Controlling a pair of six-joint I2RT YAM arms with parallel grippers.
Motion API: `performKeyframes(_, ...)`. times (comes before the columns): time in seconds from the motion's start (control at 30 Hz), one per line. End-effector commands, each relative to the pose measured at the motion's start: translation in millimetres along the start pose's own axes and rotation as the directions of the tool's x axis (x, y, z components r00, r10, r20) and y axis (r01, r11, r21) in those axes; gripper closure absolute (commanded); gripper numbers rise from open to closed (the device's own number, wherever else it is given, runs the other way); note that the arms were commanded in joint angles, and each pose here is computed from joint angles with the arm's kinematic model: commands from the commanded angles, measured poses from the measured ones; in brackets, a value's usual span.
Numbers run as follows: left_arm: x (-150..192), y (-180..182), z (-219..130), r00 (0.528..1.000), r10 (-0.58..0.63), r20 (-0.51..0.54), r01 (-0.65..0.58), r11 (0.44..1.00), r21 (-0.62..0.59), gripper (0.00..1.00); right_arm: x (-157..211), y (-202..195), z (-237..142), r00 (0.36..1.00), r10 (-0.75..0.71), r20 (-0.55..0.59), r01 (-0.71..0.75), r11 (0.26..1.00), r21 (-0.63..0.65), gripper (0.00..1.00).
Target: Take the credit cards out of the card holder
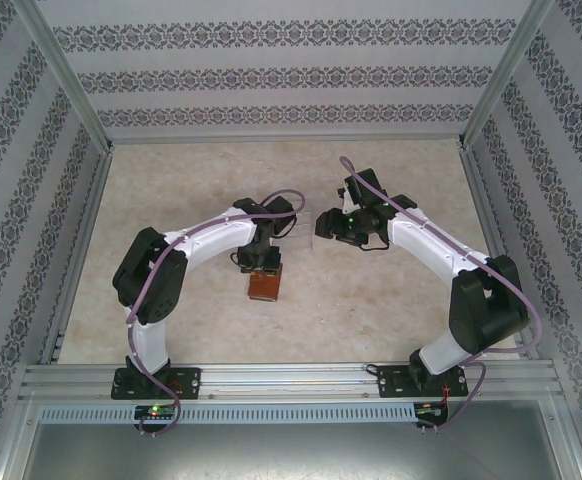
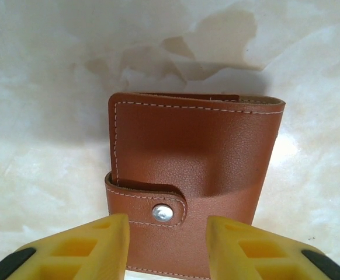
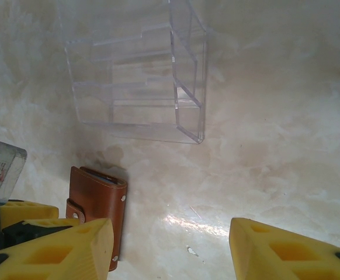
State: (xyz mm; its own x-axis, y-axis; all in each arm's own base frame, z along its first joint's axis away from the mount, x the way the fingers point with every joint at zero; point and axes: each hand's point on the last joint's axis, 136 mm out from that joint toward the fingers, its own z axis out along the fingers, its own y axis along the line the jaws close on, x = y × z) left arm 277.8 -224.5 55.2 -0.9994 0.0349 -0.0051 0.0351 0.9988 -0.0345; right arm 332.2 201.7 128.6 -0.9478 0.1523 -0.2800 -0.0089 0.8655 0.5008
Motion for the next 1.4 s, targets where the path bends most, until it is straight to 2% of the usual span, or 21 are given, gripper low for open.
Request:
performKeyframes(0.0,13.6,1.9,8.9,0.998,0.011,-0.058,-0.011,1.0,-0.007,0.63,3.2,-5.2,1.9,1.0,0.027,-0.014,-0.027,1.0,-0.005,0.45)
performKeyframes(0.47,17.9,5.2,27.5,0.996,0.023,-0.082,-0.024,0.999,-0.021,0.68,9.1,-8.0,1.3,0.999,0.029,-0.023,-0.029,1.0,0.001,0.46)
performKeyframes(0.83,6.6,5.9,7.5,0.997,0.063,-0.047,-0.065,0.997,-0.049,0.61,10.7,-8.5,1.5,0.999,0.033,-0.023,-0.033,0.999,0.005,0.46)
performKeyframes(1.1,10.4,4.6,23.9,0.994,0.069,-0.087,-0.073,0.996,-0.044,0.61,11.7,-9.5,7.1,0.999,0.036,-0.04,-0.035,0.999,0.015,0.46)
performKeyframes(1.37,11.8,8.4,29.9,0.994,0.069,-0.09,-0.072,0.997,-0.038,0.73,16.8,-8.9,9.1,0.998,0.037,-0.048,-0.036,0.999,0.022,0.47)
